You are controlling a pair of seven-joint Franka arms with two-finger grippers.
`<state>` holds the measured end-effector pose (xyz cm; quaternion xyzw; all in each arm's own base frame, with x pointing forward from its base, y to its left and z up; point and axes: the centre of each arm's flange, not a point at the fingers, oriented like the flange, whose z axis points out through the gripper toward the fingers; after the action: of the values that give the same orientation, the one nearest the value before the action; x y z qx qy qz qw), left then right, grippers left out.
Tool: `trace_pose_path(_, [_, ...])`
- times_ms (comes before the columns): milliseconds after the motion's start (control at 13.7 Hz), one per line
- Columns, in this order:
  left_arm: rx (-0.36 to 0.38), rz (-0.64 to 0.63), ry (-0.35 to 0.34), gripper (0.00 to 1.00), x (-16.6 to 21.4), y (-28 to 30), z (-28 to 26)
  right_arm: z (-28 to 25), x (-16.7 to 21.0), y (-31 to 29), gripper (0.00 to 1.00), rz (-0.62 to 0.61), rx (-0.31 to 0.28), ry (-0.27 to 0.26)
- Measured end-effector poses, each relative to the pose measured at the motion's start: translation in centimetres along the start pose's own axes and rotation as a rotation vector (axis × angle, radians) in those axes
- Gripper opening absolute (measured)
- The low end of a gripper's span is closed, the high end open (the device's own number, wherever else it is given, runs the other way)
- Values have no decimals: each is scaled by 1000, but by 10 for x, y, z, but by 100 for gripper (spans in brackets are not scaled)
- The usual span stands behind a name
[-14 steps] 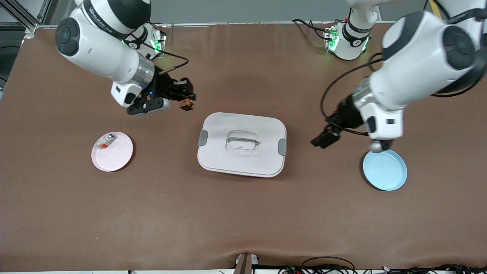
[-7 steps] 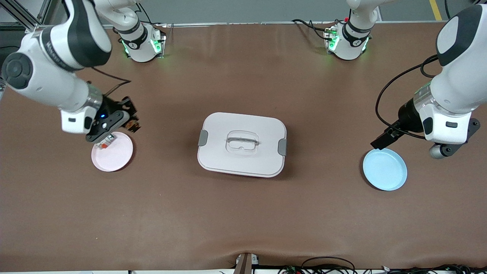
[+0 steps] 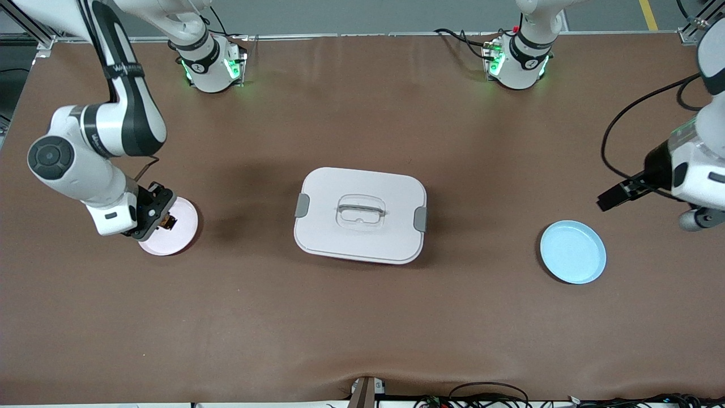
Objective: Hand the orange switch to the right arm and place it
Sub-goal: 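Carry the switch with the right gripper over the white plate, then lower the switch onto the white plate with the right gripper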
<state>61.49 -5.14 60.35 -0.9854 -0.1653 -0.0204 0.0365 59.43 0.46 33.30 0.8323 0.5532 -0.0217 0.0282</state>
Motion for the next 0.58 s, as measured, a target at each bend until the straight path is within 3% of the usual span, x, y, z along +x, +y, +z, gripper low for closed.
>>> trace_pose_path(365, [53, 143, 34, 100, -20, -30, -26, 67, -25, 11, 42, -90, -49, 21])
trace_pose_path(584, [7, 172, 17, 100, -29, -47, -32, 92, -27, -1, 42, -95, -42, 22])
